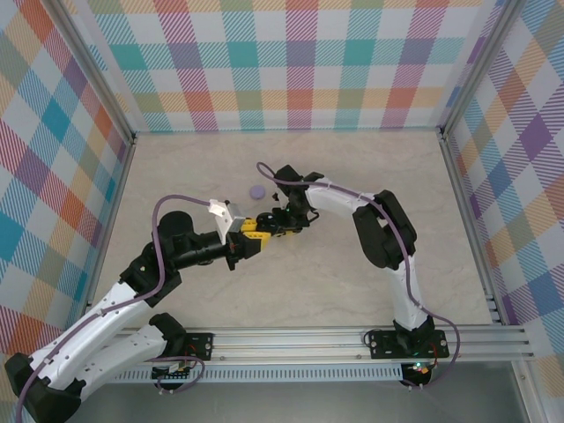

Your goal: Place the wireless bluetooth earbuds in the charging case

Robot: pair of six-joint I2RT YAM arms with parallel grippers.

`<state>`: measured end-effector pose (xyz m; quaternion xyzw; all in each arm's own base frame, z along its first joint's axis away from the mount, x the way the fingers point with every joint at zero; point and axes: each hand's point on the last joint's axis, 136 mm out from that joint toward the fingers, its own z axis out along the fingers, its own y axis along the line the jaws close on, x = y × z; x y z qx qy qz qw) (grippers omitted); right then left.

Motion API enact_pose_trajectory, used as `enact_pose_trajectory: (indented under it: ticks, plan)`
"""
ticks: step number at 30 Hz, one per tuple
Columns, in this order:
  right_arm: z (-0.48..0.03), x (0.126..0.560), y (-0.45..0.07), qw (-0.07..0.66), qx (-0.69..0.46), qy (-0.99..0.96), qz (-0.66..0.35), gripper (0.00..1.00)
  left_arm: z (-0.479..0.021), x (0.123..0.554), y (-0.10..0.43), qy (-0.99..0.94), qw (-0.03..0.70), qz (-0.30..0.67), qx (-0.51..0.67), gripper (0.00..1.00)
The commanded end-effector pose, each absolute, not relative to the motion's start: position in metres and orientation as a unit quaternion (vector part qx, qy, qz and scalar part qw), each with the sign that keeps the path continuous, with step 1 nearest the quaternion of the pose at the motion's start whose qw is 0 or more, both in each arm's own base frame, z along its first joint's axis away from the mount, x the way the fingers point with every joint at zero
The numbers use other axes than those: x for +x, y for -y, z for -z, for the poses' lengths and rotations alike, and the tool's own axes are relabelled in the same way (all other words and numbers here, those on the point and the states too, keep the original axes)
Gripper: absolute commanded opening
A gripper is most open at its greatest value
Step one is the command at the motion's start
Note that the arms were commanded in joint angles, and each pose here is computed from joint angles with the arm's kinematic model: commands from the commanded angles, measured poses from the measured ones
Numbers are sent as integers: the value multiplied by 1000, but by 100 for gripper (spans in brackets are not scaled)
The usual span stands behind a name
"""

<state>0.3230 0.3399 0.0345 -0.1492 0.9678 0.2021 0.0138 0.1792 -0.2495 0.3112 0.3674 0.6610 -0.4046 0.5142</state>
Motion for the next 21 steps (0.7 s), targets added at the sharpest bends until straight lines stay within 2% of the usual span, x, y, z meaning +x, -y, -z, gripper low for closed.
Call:
enact_pose_trajectory:
  ticks: [1,14,21]
  plan:
    - [-69,329,-340,55,-204,-957,-199,35,-317,174,248,-653,521,410,366,6]
    - [-73,324,-343,83,-412,-887,-193,60,-320,173,247,-653,523,407,367,6]
    - [-61,322,-349,68,-447,-869,-202,65,-321,175,248,-653,523,407,366,6]
